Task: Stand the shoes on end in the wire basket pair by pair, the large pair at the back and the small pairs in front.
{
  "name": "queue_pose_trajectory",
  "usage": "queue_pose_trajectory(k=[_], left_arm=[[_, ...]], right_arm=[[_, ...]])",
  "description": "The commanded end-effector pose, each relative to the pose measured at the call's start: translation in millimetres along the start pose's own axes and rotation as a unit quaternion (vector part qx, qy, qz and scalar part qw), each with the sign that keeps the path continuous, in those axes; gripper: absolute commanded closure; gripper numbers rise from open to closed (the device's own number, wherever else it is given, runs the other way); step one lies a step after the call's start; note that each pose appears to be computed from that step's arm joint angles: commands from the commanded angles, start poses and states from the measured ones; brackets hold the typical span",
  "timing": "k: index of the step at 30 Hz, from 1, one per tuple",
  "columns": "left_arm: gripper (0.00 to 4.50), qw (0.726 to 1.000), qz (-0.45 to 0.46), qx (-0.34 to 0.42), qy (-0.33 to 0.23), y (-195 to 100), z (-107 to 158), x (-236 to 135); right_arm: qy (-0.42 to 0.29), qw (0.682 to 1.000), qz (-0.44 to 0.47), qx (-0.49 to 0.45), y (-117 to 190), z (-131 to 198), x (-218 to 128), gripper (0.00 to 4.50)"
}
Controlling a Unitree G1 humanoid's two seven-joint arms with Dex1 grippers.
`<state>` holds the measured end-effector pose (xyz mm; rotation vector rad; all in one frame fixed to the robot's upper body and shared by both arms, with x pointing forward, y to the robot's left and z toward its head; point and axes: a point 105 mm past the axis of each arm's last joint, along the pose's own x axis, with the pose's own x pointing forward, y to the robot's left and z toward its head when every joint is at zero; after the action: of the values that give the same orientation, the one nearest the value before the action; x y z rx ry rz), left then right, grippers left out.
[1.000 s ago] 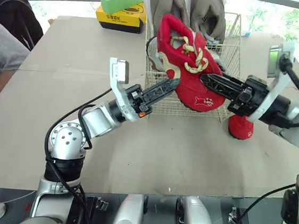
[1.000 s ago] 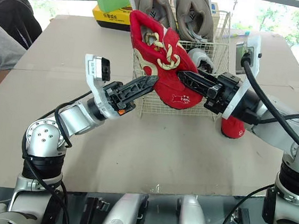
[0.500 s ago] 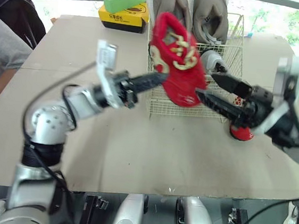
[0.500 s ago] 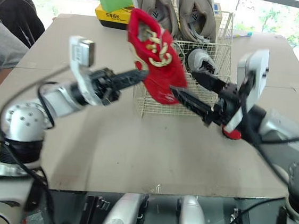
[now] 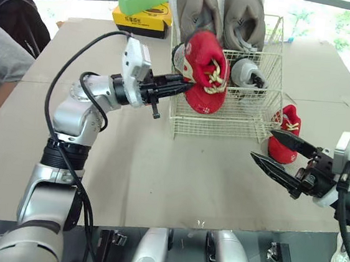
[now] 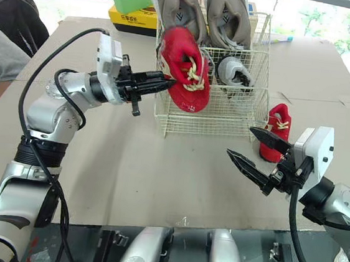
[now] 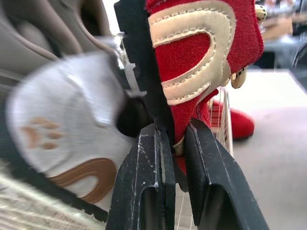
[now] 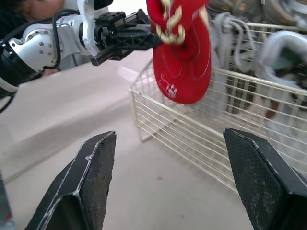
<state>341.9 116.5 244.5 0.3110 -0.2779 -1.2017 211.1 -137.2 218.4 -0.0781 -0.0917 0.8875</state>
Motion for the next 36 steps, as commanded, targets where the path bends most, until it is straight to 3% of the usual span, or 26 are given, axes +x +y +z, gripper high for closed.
queue_pose_trajectory(k=[1, 7, 8, 11, 13, 14, 15, 17, 25, 27, 31, 36], left_arm=[[4.39, 0.999, -0.006, 0.04, 0.025, -1.5, -10.0, -8.0], [4.39, 0.997, -0.015, 0.039, 0.065, -4.7, -28.6, -19.2], [3.37, 0.997, -0.018, 0.035, 0.069, -5.9, -29.4, -20.7], [2.09, 0.998, -0.003, 0.02, 0.066, -4.4, -24.4, -25.9], [0.91, 0.998, -0.003, 0.005, 0.065, -7.0, -18.8, -30.5], [0.78, 0.998, -0.004, 0.001, 0.065, -8.4, -16.3, -33.0], [0.68, 0.998, 0.0, -0.003, 0.062, -9.0, -12.3, -36.4], [0.68, 0.998, 0.009, -0.016, 0.056, -9.9, -3.9, -43.3], [0.68, 0.997, -0.013, -0.079, 0.005, -48.7, 20.7, -49.9], [0.68, 0.993, -0.037, -0.109, -0.007, -70.0, 24.3, -43.3], [0.68, 0.988, -0.067, -0.138, 0.0, -108.5, 16.8, -35.6], [0.68, 0.988, -0.064, -0.14, 0.001, -121.3, 11.1, -32.0]], right_arm=[[-0.015, 0.999, -0.033, -0.035, -3.8, 9.7, -11.2, 1.12], [-0.029, 0.997, -0.062, -0.029, -14.4, 9.1, -26.8, 1.12], [-0.031, 0.997, -0.062, -0.024, -16.3, 8.7, -28.8, 1.01], [-0.003, 0.999, -0.043, 0.034, -19.7, -5.3, -31.0, 1.01], [0.019, 0.996, -0.059, 0.059, -29.7, -15.1, -33.7, 1.01], [0.031, 0.996, -0.069, 0.049, -33.8, -19.1, -35.1, 1.01], [0.044, 0.996, -0.07, 0.044, -34.8, -23.7, -36.5, 0.49], [0.064, 0.994, -0.077, 0.038, -38.9, -32.1, -38.4, 0.02], [0.114, 0.979, -0.167, 0.016, -79.8, -53.9, -39.9, 0.02], [0.139, 0.971, -0.19, 0.051, -92.7, -65.0, -39.3, 0.02], [0.163, 0.96, -0.211, 0.086, -116.4, -73.2, -31.9, 0.02], [0.178, 0.946, -0.227, 0.146, -147.4, -73.7, -22.3, 0.02]])
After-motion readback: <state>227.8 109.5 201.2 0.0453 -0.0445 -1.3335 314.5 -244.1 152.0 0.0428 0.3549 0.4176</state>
